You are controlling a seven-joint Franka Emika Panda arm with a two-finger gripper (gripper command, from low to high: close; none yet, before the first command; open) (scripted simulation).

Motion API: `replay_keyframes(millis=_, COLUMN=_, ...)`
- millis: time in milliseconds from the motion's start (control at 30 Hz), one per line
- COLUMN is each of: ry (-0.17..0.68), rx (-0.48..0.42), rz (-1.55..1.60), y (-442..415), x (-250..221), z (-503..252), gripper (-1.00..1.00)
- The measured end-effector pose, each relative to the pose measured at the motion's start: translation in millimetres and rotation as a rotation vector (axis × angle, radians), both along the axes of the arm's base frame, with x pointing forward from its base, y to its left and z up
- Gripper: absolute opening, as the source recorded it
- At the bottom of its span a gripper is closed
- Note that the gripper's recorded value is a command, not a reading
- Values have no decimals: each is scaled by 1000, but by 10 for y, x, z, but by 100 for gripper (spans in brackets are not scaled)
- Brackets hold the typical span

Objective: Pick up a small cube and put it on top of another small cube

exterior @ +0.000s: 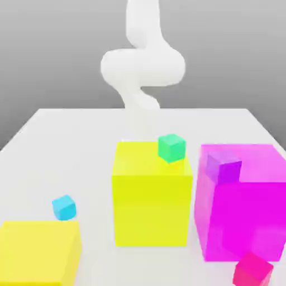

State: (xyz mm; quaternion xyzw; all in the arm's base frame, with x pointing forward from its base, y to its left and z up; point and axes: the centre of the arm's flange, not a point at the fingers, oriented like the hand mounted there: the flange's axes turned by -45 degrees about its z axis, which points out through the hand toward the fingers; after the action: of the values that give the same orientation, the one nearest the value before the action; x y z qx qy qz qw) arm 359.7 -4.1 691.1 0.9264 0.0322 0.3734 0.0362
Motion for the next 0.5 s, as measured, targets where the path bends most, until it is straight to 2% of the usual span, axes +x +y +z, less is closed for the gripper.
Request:
replay_keyframes(millis=233, ry=124, rx=-262, rz=139, y=-200, x=337, z=-593, gripper=0)
replay_keyframes(millis=500, ry=296, rx=-491, rz=329, y=-553, x=585, z=-1310, gripper=0)
